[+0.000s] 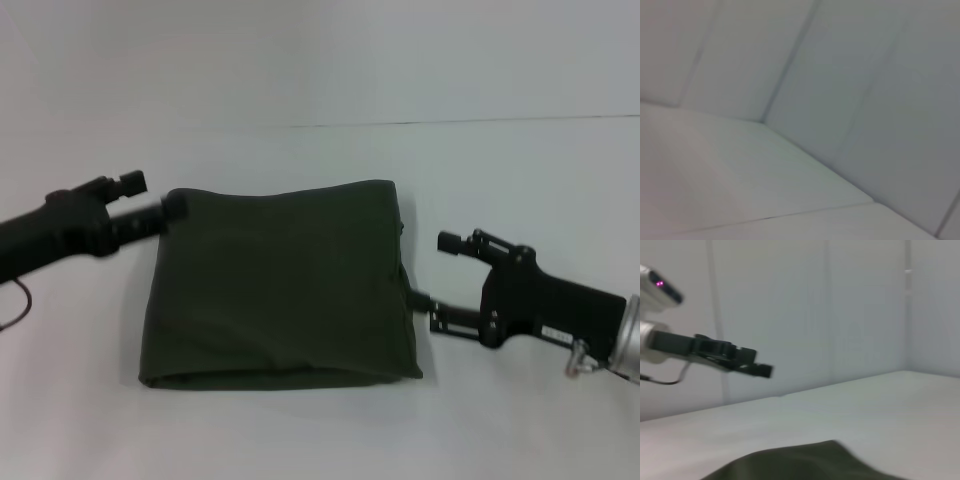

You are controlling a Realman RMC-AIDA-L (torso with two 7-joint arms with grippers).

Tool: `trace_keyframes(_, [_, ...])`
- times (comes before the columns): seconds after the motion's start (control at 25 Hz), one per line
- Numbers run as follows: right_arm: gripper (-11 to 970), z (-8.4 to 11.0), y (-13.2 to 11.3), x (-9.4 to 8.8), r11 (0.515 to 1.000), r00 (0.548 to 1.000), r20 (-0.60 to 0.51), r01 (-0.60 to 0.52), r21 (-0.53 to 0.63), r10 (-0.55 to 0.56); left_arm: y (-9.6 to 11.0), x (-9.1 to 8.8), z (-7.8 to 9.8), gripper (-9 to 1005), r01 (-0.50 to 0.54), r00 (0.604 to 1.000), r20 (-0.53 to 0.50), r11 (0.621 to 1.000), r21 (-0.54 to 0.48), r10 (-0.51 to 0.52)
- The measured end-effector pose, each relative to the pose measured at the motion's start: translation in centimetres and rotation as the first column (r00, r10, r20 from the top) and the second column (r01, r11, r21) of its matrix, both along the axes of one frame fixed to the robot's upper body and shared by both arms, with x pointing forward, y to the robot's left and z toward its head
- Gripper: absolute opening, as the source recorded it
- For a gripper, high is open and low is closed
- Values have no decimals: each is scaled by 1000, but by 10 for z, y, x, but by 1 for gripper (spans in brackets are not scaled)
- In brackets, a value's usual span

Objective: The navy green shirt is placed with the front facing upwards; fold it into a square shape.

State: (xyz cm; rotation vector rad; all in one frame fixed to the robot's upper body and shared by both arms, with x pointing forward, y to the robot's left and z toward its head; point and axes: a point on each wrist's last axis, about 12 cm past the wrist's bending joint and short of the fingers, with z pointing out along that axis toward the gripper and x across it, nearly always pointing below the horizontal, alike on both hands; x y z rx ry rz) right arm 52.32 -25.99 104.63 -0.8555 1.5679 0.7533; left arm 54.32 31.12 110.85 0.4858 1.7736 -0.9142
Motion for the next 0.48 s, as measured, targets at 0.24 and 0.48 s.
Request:
trace_keyframes(0.24, [878, 2, 13, -20, 972, 971, -48, -236, -15, 235, 3, -29, -5, 876, 155, 974, 151, 983, 98, -169])
trace_keyframes(0.48, [927, -3, 42, -27, 911, 908, -117, -410, -38, 403, 8, -51, -13, 875, 306, 942, 89, 936, 176, -324])
